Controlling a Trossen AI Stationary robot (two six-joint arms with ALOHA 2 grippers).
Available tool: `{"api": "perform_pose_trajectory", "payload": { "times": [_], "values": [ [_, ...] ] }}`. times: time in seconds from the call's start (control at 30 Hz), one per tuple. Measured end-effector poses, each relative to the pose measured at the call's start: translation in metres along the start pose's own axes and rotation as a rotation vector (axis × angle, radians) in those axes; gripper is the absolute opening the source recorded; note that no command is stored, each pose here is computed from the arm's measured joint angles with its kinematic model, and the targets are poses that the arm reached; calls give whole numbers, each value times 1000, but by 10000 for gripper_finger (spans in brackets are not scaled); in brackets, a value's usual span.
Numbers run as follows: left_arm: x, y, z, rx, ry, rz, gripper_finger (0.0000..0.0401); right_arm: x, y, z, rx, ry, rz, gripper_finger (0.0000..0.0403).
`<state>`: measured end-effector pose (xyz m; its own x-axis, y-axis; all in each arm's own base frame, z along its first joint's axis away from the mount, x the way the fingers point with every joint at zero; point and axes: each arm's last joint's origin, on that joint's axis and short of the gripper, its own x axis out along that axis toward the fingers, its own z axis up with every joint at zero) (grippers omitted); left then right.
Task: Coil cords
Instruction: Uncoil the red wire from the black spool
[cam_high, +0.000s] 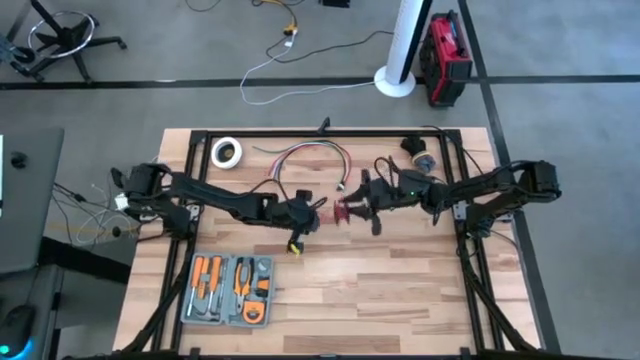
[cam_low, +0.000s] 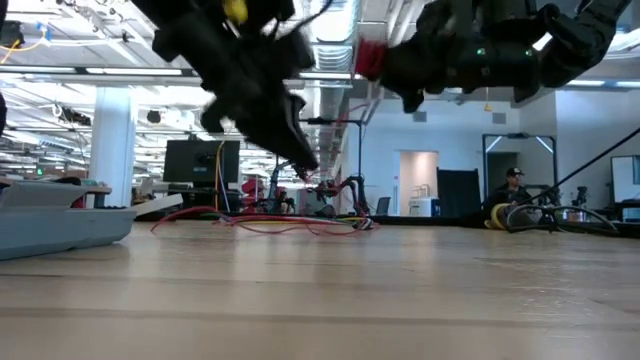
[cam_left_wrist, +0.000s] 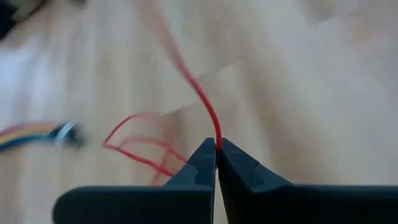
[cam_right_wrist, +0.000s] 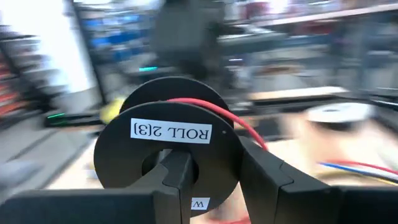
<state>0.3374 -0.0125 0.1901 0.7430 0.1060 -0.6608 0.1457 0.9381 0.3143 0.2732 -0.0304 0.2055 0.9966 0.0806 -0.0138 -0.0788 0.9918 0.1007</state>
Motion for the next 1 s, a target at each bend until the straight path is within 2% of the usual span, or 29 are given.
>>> {"api": "perform_pose_trajectory", "payload": {
  "times": [0.17, 0.33, 0.5, 0.73, 0.87, 1.0],
  "values": [
    [7, 16, -10, -51, 92, 230, 0, 0, 7, -4, 18, 56, 218, 108],
    [-1, 37, -8, -95, 91, 393, 0, -2, 6, -16, 63, 187, 218, 108],
    [-23, 51, 2, -60, 39, 484, 0, -5, 0, -27, 108, 299, 119, 108],
    [-67, 56, 23, -61, -113, 522, 0, -8, -13, -32, 122, 344, -74, 108],
    [-90, 50, 33, -54, -206, 478, 0, -10, -21, -32, 122, 335, -191, 108],
    [-106, 38, 37, -20, -267, 361, 0, -12, -28, -31, 101, 320, -343, 108]
  ]
}}
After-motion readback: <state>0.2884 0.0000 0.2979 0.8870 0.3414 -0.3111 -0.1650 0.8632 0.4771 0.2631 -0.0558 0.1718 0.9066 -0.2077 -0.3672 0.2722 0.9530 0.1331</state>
